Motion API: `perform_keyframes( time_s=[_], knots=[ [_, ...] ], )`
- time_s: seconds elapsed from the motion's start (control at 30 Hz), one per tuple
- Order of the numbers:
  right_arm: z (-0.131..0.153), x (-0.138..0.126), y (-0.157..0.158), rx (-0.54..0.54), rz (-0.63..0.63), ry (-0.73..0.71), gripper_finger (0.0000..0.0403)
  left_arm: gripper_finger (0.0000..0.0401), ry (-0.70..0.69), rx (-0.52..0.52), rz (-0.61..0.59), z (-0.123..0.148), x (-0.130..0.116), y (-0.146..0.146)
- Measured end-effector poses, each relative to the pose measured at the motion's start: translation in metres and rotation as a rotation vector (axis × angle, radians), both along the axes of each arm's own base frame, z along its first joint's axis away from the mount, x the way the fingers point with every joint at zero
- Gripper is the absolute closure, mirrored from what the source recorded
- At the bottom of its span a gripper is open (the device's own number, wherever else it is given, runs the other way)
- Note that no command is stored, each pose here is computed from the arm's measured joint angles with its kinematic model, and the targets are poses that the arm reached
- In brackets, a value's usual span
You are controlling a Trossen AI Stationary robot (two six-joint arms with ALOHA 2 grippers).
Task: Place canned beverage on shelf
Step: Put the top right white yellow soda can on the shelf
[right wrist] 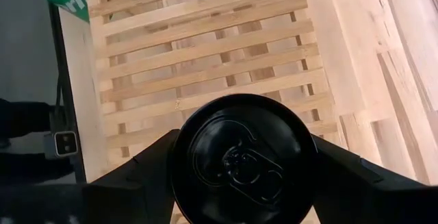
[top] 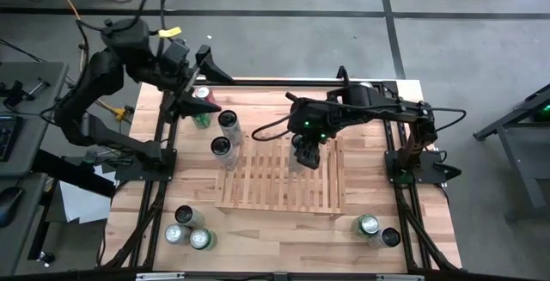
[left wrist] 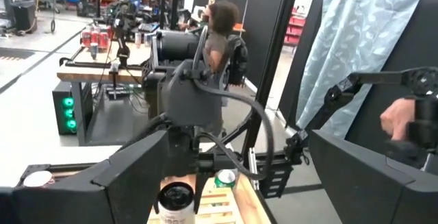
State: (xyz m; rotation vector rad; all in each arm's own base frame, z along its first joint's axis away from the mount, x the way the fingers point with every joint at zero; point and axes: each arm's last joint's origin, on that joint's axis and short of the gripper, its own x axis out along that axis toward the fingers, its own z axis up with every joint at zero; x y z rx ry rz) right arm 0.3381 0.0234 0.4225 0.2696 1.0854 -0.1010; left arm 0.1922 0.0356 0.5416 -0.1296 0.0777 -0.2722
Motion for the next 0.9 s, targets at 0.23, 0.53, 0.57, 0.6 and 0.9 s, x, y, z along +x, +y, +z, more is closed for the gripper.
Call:
perform_keyframes(
  time_s=[0.23, 0.53, 0.57, 0.6, 0.9],
  knots=[
    [0.0, 0.0, 0.0, -0.004, -0.015, 0.001, 0.016, 0.0057, 0.08, -0.017, 0.0, -0.013, 0.021, 0.006],
    [-0.003, 0.003, 0.0, -0.02, 0.014, 0.001, 0.0064, 0.0057, 0.121, -0.003, -0.038, -0.02, 0.031, 0.002],
    [-0.002, 0.003, 0.0, -0.02, 0.017, -0.006, 0.0061, 0.0057, 0.119, 0.001, -0.045, -0.02, 0.032, 0.0],
    [-0.002, 0.004, 0.0, -0.022, 0.022, -0.015, 0.0059, 0.0057, 0.118, 0.003, -0.051, -0.02, 0.032, -0.001],
    [0.008, 0.005, 0.0, -0.041, 0.053, -0.114, 0.0054, 0.0057, 0.119, 0.005, -0.077, -0.02, 0.032, -0.007]
  ],
)
